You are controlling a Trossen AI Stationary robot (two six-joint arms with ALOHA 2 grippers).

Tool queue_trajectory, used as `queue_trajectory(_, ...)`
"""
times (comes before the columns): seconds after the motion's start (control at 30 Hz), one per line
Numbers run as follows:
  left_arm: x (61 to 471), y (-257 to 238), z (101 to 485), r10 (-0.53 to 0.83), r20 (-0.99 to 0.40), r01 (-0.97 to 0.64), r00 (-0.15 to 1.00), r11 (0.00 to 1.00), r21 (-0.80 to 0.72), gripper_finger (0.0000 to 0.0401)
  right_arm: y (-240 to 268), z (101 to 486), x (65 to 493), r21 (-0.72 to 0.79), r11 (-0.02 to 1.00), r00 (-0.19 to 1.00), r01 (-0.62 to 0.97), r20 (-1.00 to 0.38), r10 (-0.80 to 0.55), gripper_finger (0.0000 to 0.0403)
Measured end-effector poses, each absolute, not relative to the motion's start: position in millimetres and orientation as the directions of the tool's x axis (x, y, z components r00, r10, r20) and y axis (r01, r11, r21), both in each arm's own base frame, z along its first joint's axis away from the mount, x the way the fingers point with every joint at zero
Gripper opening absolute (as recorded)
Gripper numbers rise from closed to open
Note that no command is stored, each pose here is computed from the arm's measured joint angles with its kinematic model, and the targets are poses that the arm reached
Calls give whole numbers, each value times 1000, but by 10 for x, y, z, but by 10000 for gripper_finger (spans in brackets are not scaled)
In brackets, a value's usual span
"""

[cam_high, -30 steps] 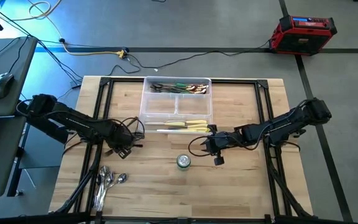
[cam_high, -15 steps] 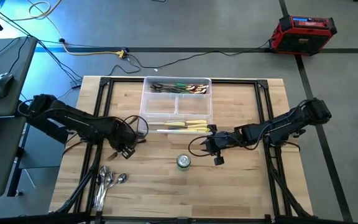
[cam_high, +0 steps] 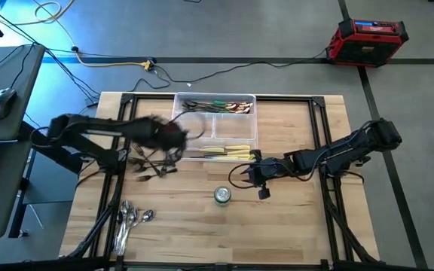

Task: Sort silverware
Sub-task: Put the black fork into the silverware tray

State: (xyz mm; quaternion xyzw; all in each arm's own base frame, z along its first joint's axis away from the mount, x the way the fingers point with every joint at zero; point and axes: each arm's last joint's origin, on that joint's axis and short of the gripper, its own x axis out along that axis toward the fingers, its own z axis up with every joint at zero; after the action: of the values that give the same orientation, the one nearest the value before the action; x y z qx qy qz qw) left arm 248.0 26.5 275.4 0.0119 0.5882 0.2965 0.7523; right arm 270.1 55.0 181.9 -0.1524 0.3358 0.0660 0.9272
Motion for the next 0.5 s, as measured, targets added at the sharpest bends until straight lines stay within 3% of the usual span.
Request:
queue_trajectory(0.2, 3163, 951, 2740, 547, -799, -165, 251, 837, 521, 0, 554, 1816, 2698, -231, 947, 763, -222, -646, 21, 103)
queue_trajectory(0.37, 3451, 1596, 2494, 592, -776, 34, 218, 790, 612, 0, 587, 1797, 2673, -209, 952, 745, -223, -666, 28, 103)
queue_trajectory(0.5, 3498, 2012, 2197, 568, -808, 108, 154, 804, 585, 0, 625, 1784, 2652, -211, 948, 734, -238, -679, 33, 103)
